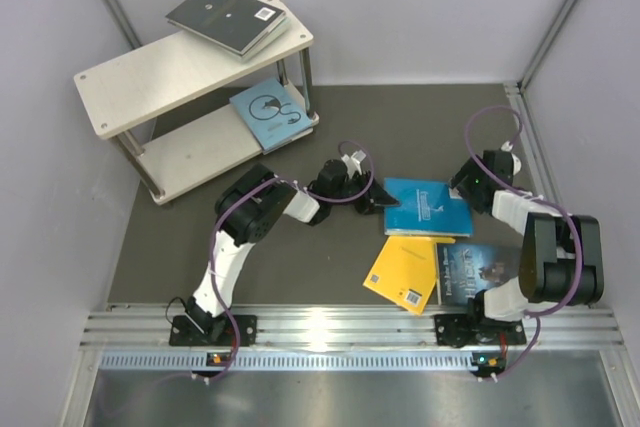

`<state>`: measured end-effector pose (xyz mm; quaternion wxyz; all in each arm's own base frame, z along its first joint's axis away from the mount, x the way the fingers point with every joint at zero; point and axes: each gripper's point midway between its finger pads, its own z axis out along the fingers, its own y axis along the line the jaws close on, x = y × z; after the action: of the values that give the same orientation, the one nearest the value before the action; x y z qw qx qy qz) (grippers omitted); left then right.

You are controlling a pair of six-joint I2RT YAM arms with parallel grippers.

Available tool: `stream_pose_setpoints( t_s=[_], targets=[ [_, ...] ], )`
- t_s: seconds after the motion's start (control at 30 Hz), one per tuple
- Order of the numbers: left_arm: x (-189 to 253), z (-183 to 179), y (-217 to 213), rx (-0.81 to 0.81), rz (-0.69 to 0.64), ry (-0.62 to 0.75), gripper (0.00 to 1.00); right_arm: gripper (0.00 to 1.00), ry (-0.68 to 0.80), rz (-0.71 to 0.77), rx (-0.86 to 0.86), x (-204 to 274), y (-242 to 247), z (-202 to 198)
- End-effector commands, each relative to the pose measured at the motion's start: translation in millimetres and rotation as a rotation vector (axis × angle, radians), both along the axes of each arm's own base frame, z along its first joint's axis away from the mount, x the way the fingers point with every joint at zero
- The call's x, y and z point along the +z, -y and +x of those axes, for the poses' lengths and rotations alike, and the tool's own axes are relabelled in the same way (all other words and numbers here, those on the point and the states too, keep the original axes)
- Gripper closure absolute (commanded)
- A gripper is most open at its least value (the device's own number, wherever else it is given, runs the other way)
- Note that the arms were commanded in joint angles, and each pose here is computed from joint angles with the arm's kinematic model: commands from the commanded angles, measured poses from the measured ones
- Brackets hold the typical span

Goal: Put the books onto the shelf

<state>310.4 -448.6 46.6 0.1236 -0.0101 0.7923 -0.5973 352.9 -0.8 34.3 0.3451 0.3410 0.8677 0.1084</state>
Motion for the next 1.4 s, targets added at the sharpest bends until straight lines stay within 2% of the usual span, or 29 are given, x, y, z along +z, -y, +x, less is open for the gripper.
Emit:
stream_pose_setpoints(
  t_s=[0.0, 0.07, 0.1, 0.13, 0.27, 0.3, 0.37, 0.4, 0.47, 0.5, 0.53, 0.57, 0.6, 0.63, 0.67, 0.7, 0.73, 0.77, 0.83, 0.93, 0.97, 1.03, 1.1, 1.13, 1.23, 1.3, 1.33, 1.37],
  targets=[
    [12.0, -32.4, 0.6, -0.099, -0.029, 0.145, 1.0, 0.32, -0.163, 0.096, 0.124, -20.8, -43.7, -40.6],
    [17.1, -36.2, -12.0, -0.071, -0.053, 0.119, 1.0, 0.27, -0.129, 0.047, 0.109, -3.1, -35.0, -34.1],
    [36.5, -34.5, -15.4, -0.053, -0.1, 0.136, 1.0, 0.25, -0.115, 0.021, 0.106, 4.3, -30.7, -32.0],
    [39.9, -35.7, -20.8, -0.04, -0.108, 0.127, 1.0, 0.18, -0.094, 0.003, 0.097, 13.3, -27.4, -29.5],
    [50.0, -39.3, -58.0, 0.064, -0.123, 0.078, 1.0, 0.01, 0.041, -0.026, 0.072, 69.9, -21.7, -20.2],
    [67.9, -39.3, -62.8, 0.088, -0.152, 0.1, 1.0, 0.0, 0.063, -0.02, 0.072, 78.2, -22.7, -19.5],
    [69.5, -48.0, -75.6, 0.119, -0.145, 0.096, 1.0, 0.0, 0.116, 0.009, 0.093, 97.9, -29.6, -19.4],
    [86.0, -47.4, -81.3, 0.155, -0.163, 0.124, 1.0, 0.0, 0.126, 0.016, 0.098, 101.9, -31.0, -20.3],
    [79.9, -54.6, -98.8, 0.212, -0.132, 0.103, 1.0, 0.0, 0.153, 0.039, 0.118, 113.0, -36.8, -22.6],
    [98.9, -57.4, -107.0, 0.244, -0.166, 0.123, 1.0, 0.0, 0.161, 0.052, 0.121, 116.1, -38.9, -23.4],
    [102.1, -52.1, -118.2, 0.326, -0.168, 0.138, 1.0, 0.0, 0.169, 0.06, 0.126, 118.8, -40.6, -24.0],
    [91.6, -61.7, -133.0, 0.362, -0.145, 0.124, 1.0, 0.0, 0.185, 0.077, 0.133, 124.6, -43.8, -25.1],
    [114.1, -64.3, -143.0, 0.4, -0.186, 0.169, 1.0, 0.0, 0.195, 0.091, 0.166, 127.8, -55.3, -27.0],
    [116.0, -60.6, -155.1, 0.47, -0.178, 0.185, 1.0, 0.0, 0.208, 0.101, 0.173, 129.5, -58.1, -27.4],
    [94.4, -66.8, -169.0, 0.509, -0.103, 0.151, 1.0, 0.0, 0.226, 0.121, 0.19, 134.6, -65.8, -28.9],
    [116.5, -70.1, -179.7, 0.541, -0.134, 0.211, 1.0, 0.0, 0.233, 0.131, 0.2, 135.4, -70.3, -29.6],
    [116.0, -64.8, -194.5, 0.624, -0.109, 0.226, 1.0, 0.0, 0.25, 0.142, 0.214, 137.1, -76.2, -29.1],
    [108.0, -69.0, -209.3, 0.672, -0.082, 0.234, 1.0, 0.0, 0.266, 0.175, 0.26, 141.7, -92.4, -31.8],
    [121.2, -75.5, -236.7, 0.765, -0.088, 0.275, 1.0, 0.0, 0.314, 0.22, 0.324, 148.2, -115.0, -31.4],
    [127.9, -78.6, -281.4, 0.94, -0.05, 0.315, 1.0, 0.0, 0.397, 0.348, 0.517, 166.1, -177.1, -44.4],
    [149.0, -78.9, -303.5, 1.041, -0.107, 0.355, 1.0, 0.0, 0.399, 0.424, 0.607, 170.5, -207.7, -58.0],
    [141.8, -83.4, -319.8, 1.09, -0.058, 0.356, 1.0, 0.0, 0.433, 0.515, 0.723, 177.5, -248.3, -76.8],
    [156.4, -88.1, -336.9, 1.156, -0.111, 0.375, 1.0, 0.0, 0.438, 0.612, 0.76, 180.6, -272.6, -90.8],
    [144.9, -89.4, -339.8, 1.161, -0.062, 0.355, 1.0, 0.0, 0.471, 0.646, 0.781, 185.2, -283.0, -95.2],
    [155.1, -92.6, -344.3, 1.175, -0.052, 0.31, 1.0, 0.0, 0.4, 0.728, 0.825, 165.9, -318.6, -115.0],
    [160.8, -93.6, -346.1, 1.188, -0.1, 0.298, 1.0, 0.0, 0.377, 0.785, 0.822, 162.3, -330.4, -121.4],
    [161.0, -92.9, -347.6, 1.201, -0.108, 0.29, 1.0, 0.0, 0.41, 0.818, 0.836, 170.7, -337.3, -122.8],
    [163.8, -91.9, -348.2, 1.209, -0.127, 0.287, 1.0, 0.0, 0.361, 0.856, 0.833, 161.7, -348.2, -127.5]
  ],
)
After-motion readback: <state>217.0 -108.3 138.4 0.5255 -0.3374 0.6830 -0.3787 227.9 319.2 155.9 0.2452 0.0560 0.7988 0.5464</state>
